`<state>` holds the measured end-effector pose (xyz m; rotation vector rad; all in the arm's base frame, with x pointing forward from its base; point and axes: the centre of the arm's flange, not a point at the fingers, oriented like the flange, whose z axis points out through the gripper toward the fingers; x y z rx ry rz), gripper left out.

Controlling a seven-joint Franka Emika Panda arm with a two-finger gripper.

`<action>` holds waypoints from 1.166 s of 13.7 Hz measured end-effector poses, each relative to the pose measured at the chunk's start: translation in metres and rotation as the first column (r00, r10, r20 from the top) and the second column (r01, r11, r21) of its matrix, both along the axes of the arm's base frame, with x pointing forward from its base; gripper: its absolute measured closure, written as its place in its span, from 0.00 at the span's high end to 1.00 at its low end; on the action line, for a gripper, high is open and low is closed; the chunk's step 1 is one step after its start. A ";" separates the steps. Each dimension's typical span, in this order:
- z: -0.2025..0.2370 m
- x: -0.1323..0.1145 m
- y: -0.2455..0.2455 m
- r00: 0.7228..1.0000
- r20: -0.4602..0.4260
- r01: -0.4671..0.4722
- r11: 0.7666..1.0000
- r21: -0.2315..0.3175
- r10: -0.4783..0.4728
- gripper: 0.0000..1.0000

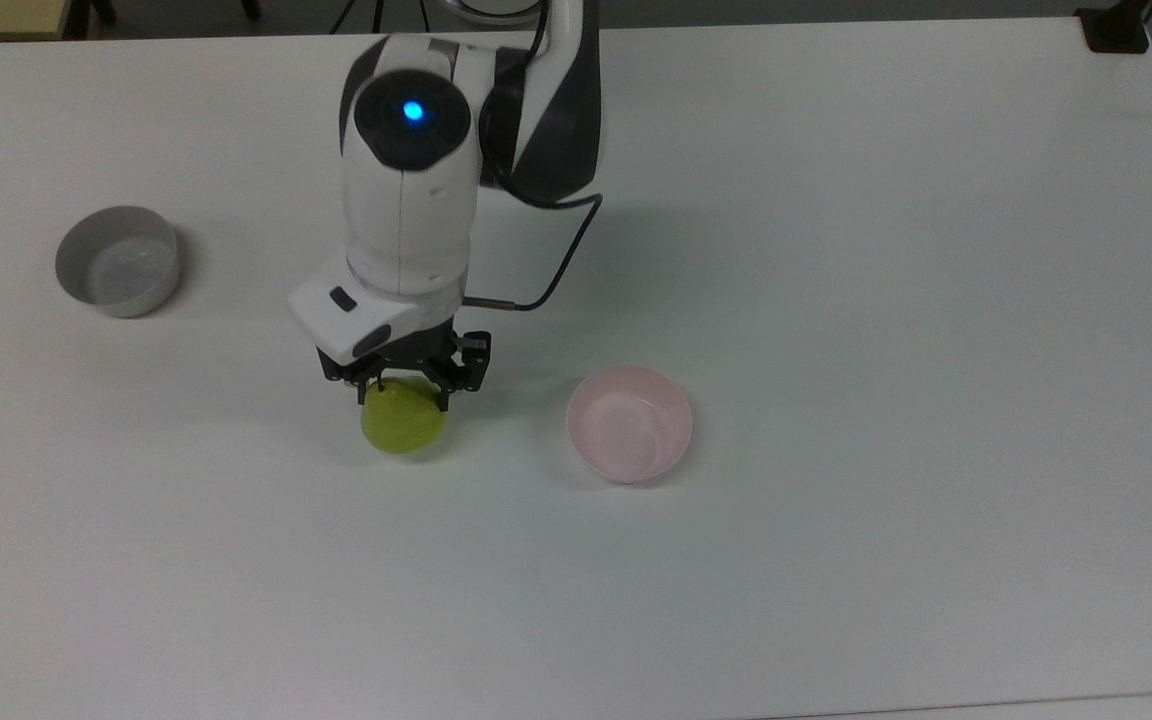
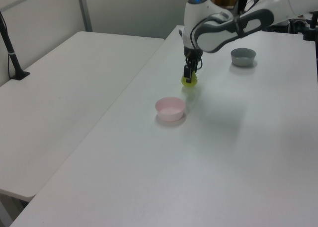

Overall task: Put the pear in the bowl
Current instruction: 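Lift the pear and carry it over the pink bowl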

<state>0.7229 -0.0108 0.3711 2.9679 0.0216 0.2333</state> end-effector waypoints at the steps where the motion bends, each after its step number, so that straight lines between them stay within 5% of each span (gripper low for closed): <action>1: 0.019 0.000 -0.001 1.000 0.028 0.001 1.000 0.008 -0.002 0.73; 6: 0.098 -0.014 -0.003 0.994 0.113 0.004 0.999 0.050 -0.010 0.73; 16: 0.062 -0.024 0.185 0.990 0.136 -0.054 0.994 0.094 0.041 0.72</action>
